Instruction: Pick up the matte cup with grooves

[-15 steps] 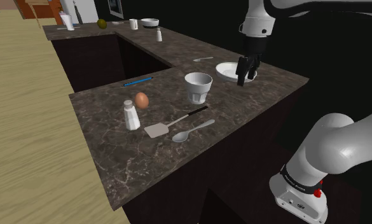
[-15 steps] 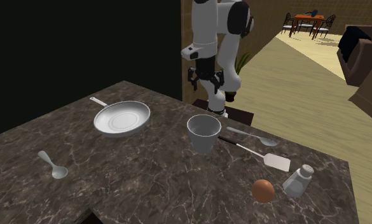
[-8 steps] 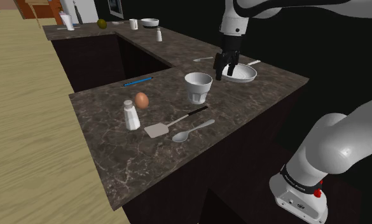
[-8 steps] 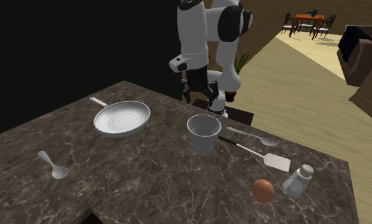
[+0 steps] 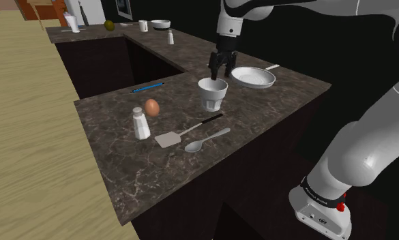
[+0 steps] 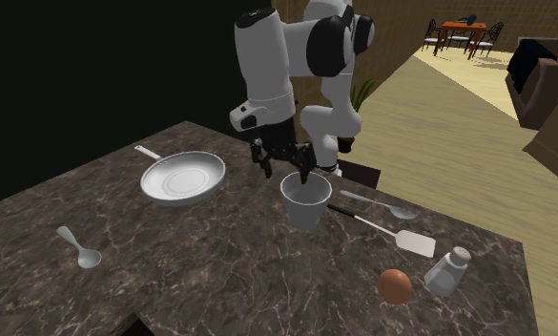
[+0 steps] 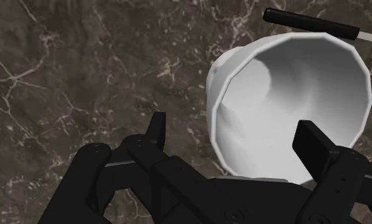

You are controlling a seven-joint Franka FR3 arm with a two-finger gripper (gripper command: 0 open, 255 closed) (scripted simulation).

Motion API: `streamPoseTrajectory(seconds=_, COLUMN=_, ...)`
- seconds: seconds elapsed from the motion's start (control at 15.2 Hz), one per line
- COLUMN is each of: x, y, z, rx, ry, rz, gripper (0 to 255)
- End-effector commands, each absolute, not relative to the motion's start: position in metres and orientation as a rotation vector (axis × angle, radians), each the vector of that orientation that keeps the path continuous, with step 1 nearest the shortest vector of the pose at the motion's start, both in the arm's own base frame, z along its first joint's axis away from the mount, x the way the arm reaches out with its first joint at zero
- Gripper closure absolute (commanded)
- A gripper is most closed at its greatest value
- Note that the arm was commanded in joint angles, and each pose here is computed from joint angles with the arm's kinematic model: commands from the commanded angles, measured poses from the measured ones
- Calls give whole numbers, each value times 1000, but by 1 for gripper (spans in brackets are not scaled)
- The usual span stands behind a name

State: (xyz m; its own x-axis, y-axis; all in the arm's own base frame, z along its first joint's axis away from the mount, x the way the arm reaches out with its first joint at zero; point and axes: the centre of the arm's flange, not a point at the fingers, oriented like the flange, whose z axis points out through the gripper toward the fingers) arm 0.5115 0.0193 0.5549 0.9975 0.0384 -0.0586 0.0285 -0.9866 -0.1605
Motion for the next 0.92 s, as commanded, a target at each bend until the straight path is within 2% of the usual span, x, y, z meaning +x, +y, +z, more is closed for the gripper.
streamPoseTrajectory(seconds=0.0, x=515, y=19, z=544, rx=-2977, ry=-49, rz=90, gripper=0)
streamPoseTrajectory(seconds=0.46, x=515, y=19, z=515, rx=-2977, ry=-49, rz=90, gripper=0)
streamPoseTrajectory(seconds=0.53, x=516, y=19, z=515, rx=-2977, ry=-49, rz=90, gripper=255)
streamPoseTrajectory(seconds=0.86, x=516, y=19, z=515, rx=-2977, ry=-49, rz=90, gripper=255)
